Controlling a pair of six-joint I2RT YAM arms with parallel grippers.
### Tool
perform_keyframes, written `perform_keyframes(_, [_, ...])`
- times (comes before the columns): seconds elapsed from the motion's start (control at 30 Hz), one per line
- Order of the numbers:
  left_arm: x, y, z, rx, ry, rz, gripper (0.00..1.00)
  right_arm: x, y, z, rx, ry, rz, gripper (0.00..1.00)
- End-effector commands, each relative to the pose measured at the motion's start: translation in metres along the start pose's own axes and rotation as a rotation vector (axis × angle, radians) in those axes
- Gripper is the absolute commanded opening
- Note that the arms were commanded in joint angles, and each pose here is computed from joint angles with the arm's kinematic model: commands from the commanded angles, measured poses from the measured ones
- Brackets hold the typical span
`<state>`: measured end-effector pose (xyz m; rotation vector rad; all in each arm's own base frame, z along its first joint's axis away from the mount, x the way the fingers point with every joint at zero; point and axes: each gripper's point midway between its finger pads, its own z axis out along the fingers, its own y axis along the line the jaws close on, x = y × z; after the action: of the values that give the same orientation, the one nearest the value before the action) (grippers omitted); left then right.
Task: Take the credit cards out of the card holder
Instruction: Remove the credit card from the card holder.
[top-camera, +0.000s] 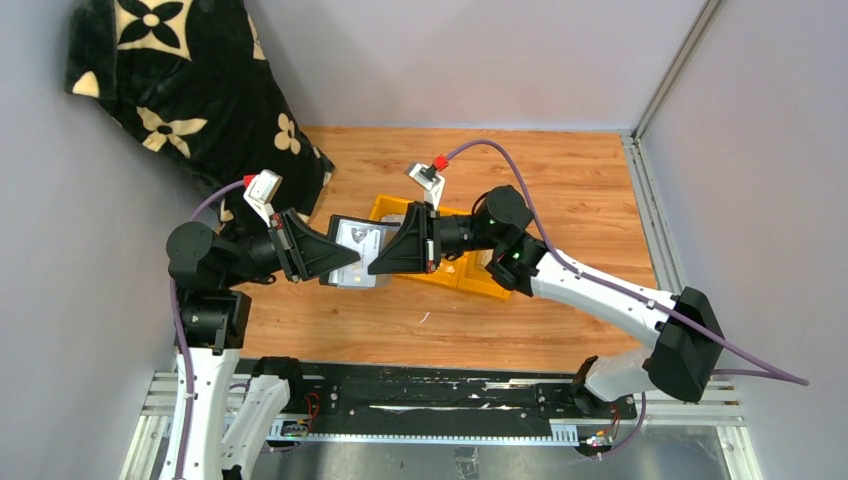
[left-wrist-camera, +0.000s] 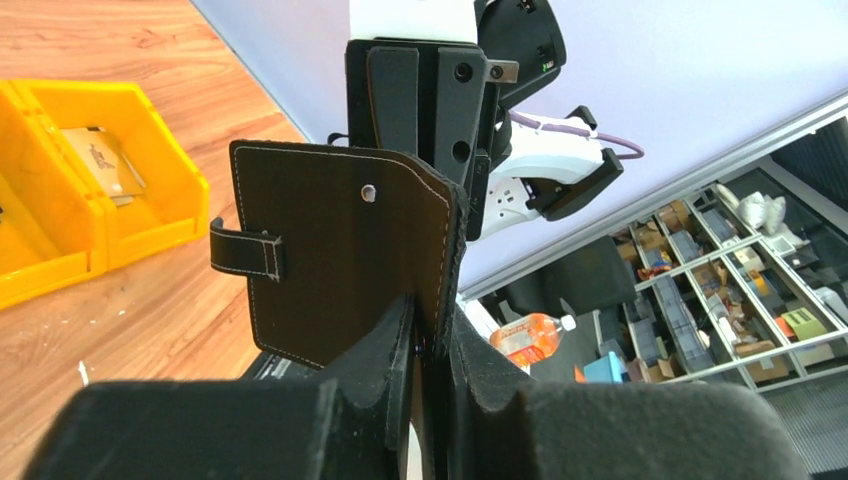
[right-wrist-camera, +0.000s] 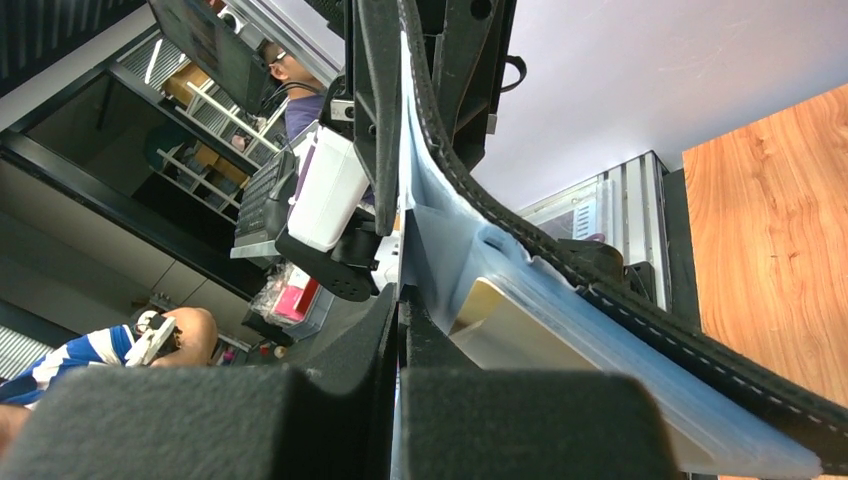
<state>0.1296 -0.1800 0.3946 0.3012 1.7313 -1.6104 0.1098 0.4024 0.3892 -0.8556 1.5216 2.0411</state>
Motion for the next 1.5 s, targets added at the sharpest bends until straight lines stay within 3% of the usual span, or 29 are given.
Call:
perform_keyframes(0.0, [-0.003,-0.02,-0.002,0.044,0.011,0.036,0.15,-0.001,0.02,-0.007,-0.043,-0.021,-0.059,0.0])
perform_keyframes(0.3, [-0.006,-0.027,-0.003,0.047,-0.003,0.056,0.02,0.005,0.021,-0.014,-0.032,-0.026,-0.061,0.0])
perform_keyframes(0.5, [-0.006,-0.028,-0.003,0.046,-0.008,0.065,0.0,-0.005,0.029,-0.012,-0.051,-0.042,-0.078,0.24])
perform_keyframes(0.83, [-0.006,-0.034,-0.004,0.05,-0.008,0.093,0.0,-0.027,0.037,-0.012,-0.071,-0.085,-0.08,0.27])
perform_keyframes(0.9, [-0.007,-0.034,-0.004,0.05,-0.009,0.096,0.0,-0.03,0.037,-0.014,-0.078,-0.099,-0.072,0.25])
perform_keyframes(1.13, [-0.009,-0.034,-0.004,0.046,-0.012,0.106,0.0,-0.029,0.034,-0.02,-0.066,-0.107,-0.06,0.0])
perform_keyframes(1.47, [-0.015,-0.026,-0.003,-0.007,-0.007,0.151,0.0,-0.024,0.02,-0.049,0.035,-0.127,-0.065,0.0])
